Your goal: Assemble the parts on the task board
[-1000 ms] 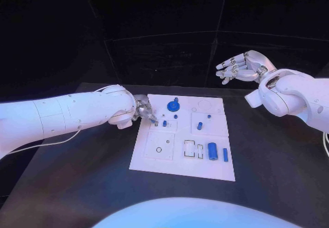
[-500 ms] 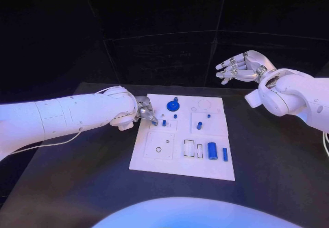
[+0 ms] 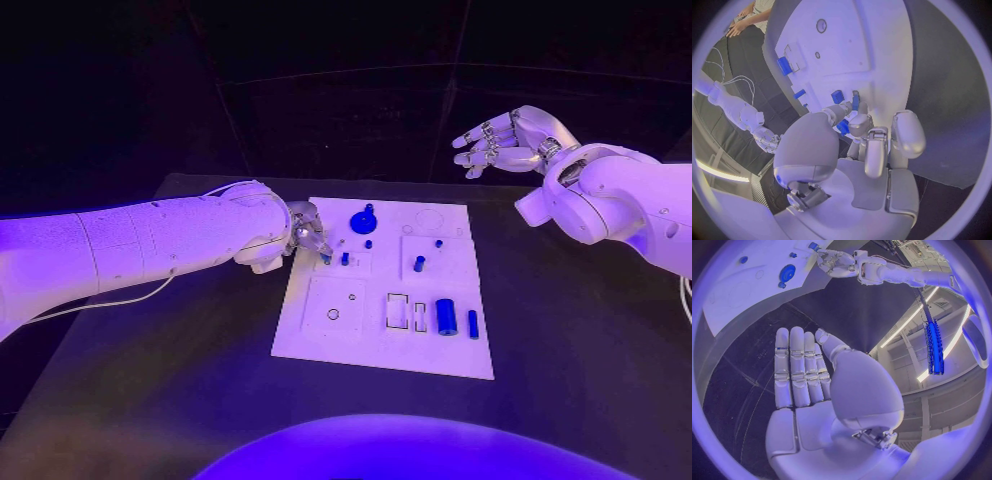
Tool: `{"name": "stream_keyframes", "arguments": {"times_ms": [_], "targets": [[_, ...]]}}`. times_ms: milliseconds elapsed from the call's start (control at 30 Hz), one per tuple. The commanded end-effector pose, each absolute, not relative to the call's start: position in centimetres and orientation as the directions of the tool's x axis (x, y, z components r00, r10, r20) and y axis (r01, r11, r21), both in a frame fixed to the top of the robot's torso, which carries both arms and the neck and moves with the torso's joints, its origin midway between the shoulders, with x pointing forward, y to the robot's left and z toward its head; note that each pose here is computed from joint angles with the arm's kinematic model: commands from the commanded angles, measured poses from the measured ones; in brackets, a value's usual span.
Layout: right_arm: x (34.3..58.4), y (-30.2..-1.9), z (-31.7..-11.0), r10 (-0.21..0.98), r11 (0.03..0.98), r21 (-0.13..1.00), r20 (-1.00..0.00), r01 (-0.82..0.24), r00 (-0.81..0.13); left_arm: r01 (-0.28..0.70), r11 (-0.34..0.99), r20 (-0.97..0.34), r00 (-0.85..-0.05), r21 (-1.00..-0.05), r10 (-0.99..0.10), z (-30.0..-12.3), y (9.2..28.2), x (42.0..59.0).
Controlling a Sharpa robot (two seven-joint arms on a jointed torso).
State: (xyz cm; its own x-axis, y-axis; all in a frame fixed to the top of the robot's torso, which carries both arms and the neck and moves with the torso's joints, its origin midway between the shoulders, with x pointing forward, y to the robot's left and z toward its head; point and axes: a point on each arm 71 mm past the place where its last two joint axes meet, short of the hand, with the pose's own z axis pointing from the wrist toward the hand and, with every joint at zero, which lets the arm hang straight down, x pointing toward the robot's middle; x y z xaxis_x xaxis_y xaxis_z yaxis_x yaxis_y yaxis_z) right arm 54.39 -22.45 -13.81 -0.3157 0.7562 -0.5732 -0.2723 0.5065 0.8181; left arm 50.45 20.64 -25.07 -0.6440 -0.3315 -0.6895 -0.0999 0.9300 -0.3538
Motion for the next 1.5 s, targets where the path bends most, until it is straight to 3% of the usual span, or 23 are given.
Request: {"name": "stream_keyframes", "arguments": {"times_ms": [33, 733, 1500], "targets": [[54.35, -22.29, -13.66, 0.748, 0.499, 0.817, -0.574, -0.289, -0.333, -0.101, 0.933, -0.695, -0.641, -0.345, -0.326, -25.13, 20.57, 50.42], [54.39, -22.24, -13.87, 0.737, 0.483, 0.829, -0.558, -0.28, -0.381, -0.105, 0.945, -0.673, -0.677, -0.31, -0.296, -25.44, 20.71, 50.23], [54.51, -22.41, -13.79, 0.744, 0.488, 0.826, -0.563, -0.282, -0.36, -0.097, 0.947, -0.667, -0.687, -0.306, -0.286, -25.49, 20.36, 50.17]]}}
